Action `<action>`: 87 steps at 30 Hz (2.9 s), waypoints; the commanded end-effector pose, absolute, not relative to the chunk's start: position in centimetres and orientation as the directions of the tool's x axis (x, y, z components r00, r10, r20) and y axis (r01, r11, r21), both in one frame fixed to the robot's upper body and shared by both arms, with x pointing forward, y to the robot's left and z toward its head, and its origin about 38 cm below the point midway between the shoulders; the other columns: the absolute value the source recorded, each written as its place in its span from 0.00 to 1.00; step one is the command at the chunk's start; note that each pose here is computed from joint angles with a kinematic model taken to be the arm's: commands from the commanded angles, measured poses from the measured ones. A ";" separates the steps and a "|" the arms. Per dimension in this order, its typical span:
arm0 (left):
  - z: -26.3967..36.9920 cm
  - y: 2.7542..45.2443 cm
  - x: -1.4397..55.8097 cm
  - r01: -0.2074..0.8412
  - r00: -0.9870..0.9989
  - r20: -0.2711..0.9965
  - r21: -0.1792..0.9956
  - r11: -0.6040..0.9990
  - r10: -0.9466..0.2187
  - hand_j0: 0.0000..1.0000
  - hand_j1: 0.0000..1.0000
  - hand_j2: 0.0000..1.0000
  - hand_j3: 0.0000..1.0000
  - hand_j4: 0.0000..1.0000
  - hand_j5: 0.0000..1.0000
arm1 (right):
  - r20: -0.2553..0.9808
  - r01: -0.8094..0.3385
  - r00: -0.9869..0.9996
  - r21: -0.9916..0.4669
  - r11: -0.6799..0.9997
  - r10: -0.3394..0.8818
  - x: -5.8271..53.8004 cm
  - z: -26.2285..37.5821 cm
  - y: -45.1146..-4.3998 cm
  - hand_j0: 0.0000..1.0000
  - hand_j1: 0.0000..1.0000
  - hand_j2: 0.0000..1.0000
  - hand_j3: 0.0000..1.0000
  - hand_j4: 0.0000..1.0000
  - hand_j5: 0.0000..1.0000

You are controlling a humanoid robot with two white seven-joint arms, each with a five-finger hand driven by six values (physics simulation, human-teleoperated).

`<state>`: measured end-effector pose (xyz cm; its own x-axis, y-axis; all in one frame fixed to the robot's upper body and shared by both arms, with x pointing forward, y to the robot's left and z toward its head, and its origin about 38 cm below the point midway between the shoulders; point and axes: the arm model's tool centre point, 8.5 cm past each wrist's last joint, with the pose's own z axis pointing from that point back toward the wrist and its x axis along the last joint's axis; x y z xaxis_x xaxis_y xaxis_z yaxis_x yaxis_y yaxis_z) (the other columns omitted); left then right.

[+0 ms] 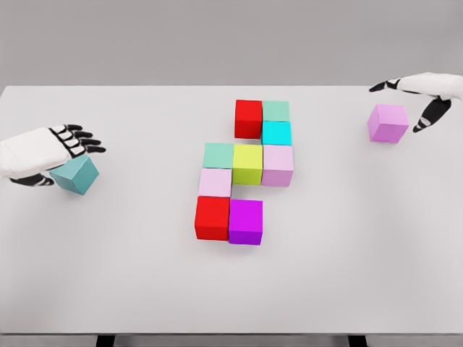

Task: Assemble the squares on the desktop into the number 2

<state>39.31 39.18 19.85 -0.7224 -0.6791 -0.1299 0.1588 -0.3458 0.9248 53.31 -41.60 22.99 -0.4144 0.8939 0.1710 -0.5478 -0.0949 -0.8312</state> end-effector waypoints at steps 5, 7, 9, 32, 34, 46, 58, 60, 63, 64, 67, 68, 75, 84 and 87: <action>19.0 38.2 39.6 0.177 -0.747 -0.115 0.915 -0.362 -0.655 1.00 1.00 1.00 1.00 1.00 1.00 | 0.195 -0.563 -0.382 -0.824 -0.061 0.903 53.8 22.4 -41.6 0.99 0.99 0.99 0.99 0.99 0.99; 19.1 38.4 39.5 0.183 -0.751 -0.124 0.905 -0.384 -0.649 1.00 1.00 1.00 1.00 1.00 1.00 | 0.194 -0.569 -0.357 -0.821 -0.048 0.914 53.9 22.5 -42.4 0.99 0.99 0.99 0.99 0.99 0.99; 19.5 39.8 39.1 0.195 -0.741 -0.141 0.890 -0.412 -0.656 1.00 1.00 1.00 1.00 1.00 1.00 | 0.197 -0.570 -0.344 -0.821 -0.037 0.918 54.1 22.7 -42.5 0.99 0.99 0.99 0.99 0.99 0.99; 19.2 45.2 39.0 0.337 -0.599 0.008 0.910 -0.242 -0.801 1.00 1.00 1.00 1.00 1.00 1.00 | 0.115 -0.551 -0.411 -0.822 -0.146 0.905 55.7 23.4 -39.0 0.96 0.96 0.96 0.96 0.96 0.96; 18.9 45.0 38.9 0.351 -0.594 0.043 0.912 -0.211 -0.803 1.00 1.00 1.00 1.00 1.00 1.00 | 0.110 -0.542 -0.413 -0.828 -0.146 0.904 55.9 24.0 -38.9 0.96 0.96 0.96 0.96 0.96 0.96; 17.9 43.2 39.6 0.356 -0.606 0.102 0.922 -0.154 -0.789 1.00 1.00 1.00 1.00 1.00 1.00 | -0.067 -0.554 -0.424 -0.770 -0.317 0.903 56.0 24.0 -39.7 0.98 0.98 0.98 0.98 0.98 0.98; 17.9 40.9 41.4 0.351 -0.652 0.086 0.915 -0.200 -0.753 1.00 1.00 1.00 1.00 1.00 1.00 | -0.084 -0.570 -0.432 -0.746 -0.345 0.898 55.8 23.0 -39.6 0.98 0.98 0.98 0.98 0.98 0.98; 17.9 41.0 41.5 0.352 -0.650 0.083 0.914 -0.203 -0.755 1.00 1.00 1.00 1.00 1.00 1.00 | -0.086 -0.572 -0.440 -0.741 -0.353 0.894 55.9 22.7 -39.2 0.98 0.98 0.98 0.98 0.98 0.98; 17.6 41.0 41.4 0.359 -0.652 0.083 0.910 -0.210 -0.754 1.00 1.00 1.00 1.00 1.00 1.00 | -0.082 -0.571 -0.449 -0.740 -0.356 0.890 56.0 22.5 -38.6 0.98 0.98 0.98 0.98 0.98 0.98; 17.7 41.0 41.5 0.358 -0.651 0.082 0.910 -0.210 -0.754 1.00 1.00 1.00 1.00 1.00 1.00 | -0.080 -0.570 -0.454 -0.739 -0.359 0.887 56.1 22.4 -38.2 0.98 0.98 0.98 0.98 0.98 0.98; 17.8 41.1 41.5 0.356 -0.651 0.076 0.909 -0.216 -0.755 1.00 1.00 1.00 1.00 1.00 1.00 | -0.075 -0.575 -0.460 -0.734 -0.361 0.885 56.0 21.8 -37.9 0.98 0.98 0.98 0.98 0.98 0.98; 17.6 41.3 41.6 0.361 -0.645 0.076 0.908 -0.215 -0.760 1.00 1.00 1.00 1.00 1.00 1.00 | -0.075 -0.577 -0.459 -0.732 -0.361 0.885 56.0 21.7 -38.0 0.98 0.98 0.98 0.98 0.98 0.98; 16.9 41.0 41.9 0.379 -0.645 0.081 0.897 -0.226 -0.760 1.00 1.00 1.00 1.00 1.00 1.00 | -0.120 -0.577 -0.473 -0.706 -0.410 0.873 56.1 21.1 -37.6 0.98 0.98 0.98 0.98 0.98 0.98; 16.8 40.8 42.0 0.378 -0.646 0.082 0.898 -0.224 -0.759 1.00 1.00 1.00 1.00 1.00 1.00 | -0.128 -0.572 -0.473 -0.707 -0.415 0.872 56.1 21.0 -37.6 0.98 0.98 0.98 0.98 0.98 0.98; 16.8 40.7 42.0 0.377 -0.648 0.083 0.898 -0.225 -0.757 1.00 1.00 1.00 1.00 1.00 1.00 | -0.130 -0.576 -0.474 -0.702 -0.419 0.871 56.0 20.6 -37.7 0.98 0.98 0.98 0.98 0.98 0.98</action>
<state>41.98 40.72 16.70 -0.6496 -0.7562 0.0786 0.3778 -0.2314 0.8965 55.93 -37.63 20.47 -0.4774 0.8692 -0.1290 -0.5788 -0.4215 -0.6981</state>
